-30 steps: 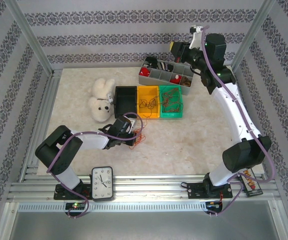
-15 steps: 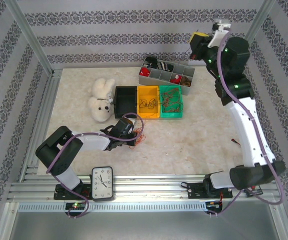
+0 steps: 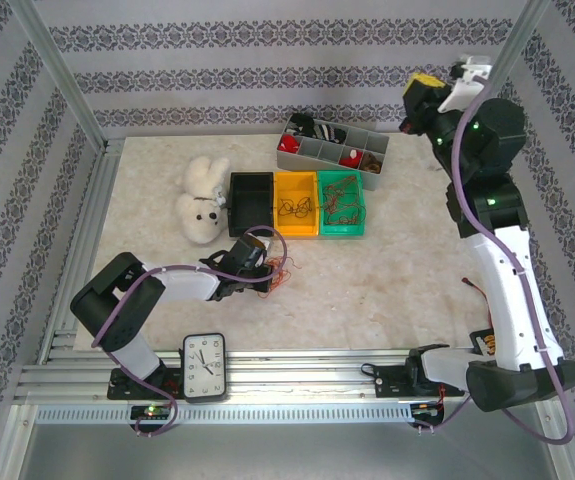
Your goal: Untangle the cables
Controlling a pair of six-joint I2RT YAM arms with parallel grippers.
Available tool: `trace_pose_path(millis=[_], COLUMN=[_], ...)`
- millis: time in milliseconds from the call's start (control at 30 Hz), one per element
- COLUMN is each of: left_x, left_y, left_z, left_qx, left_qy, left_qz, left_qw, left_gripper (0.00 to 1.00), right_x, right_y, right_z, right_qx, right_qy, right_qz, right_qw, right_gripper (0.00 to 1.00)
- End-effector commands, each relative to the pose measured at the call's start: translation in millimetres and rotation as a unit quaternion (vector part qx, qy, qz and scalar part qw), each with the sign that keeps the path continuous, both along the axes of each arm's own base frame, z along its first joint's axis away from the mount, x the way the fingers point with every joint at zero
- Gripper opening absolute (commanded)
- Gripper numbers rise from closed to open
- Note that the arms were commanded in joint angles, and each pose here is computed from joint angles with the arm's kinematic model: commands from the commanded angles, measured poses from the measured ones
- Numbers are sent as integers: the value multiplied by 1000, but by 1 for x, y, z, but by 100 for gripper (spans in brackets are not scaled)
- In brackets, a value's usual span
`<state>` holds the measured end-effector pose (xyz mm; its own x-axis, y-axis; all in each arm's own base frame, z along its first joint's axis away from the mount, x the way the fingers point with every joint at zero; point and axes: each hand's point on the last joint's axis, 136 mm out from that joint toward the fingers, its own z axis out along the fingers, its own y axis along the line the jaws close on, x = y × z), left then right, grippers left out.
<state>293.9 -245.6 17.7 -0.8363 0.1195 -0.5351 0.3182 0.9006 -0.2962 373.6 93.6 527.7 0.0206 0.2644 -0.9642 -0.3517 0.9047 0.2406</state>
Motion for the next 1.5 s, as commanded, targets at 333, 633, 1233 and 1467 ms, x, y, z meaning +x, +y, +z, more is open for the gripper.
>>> trace_pose_path(millis=[333, 633, 1233, 1467], left_x=[44, 40, 27, 28], left_y=[58, 121, 128, 126], left_z=[117, 137, 103, 101], left_qx=[43, 101, 104, 99], left_qy=[-188, -230, -186, -183], left_qz=[148, 290, 309, 308], left_qw=[970, 923, 927, 928], left_gripper=[71, 80, 81, 81], right_x=[23, 69, 84, 88], right_y=[118, 176, 189, 195], right_z=[-66, -141, -232, -282], right_qx=[-37, -22, -41, -61], right_qy=[80, 172, 266, 309], right_qz=[177, 238, 226, 213], right_qw=[980, 956, 936, 925], right_gripper=[3, 3, 4, 6])
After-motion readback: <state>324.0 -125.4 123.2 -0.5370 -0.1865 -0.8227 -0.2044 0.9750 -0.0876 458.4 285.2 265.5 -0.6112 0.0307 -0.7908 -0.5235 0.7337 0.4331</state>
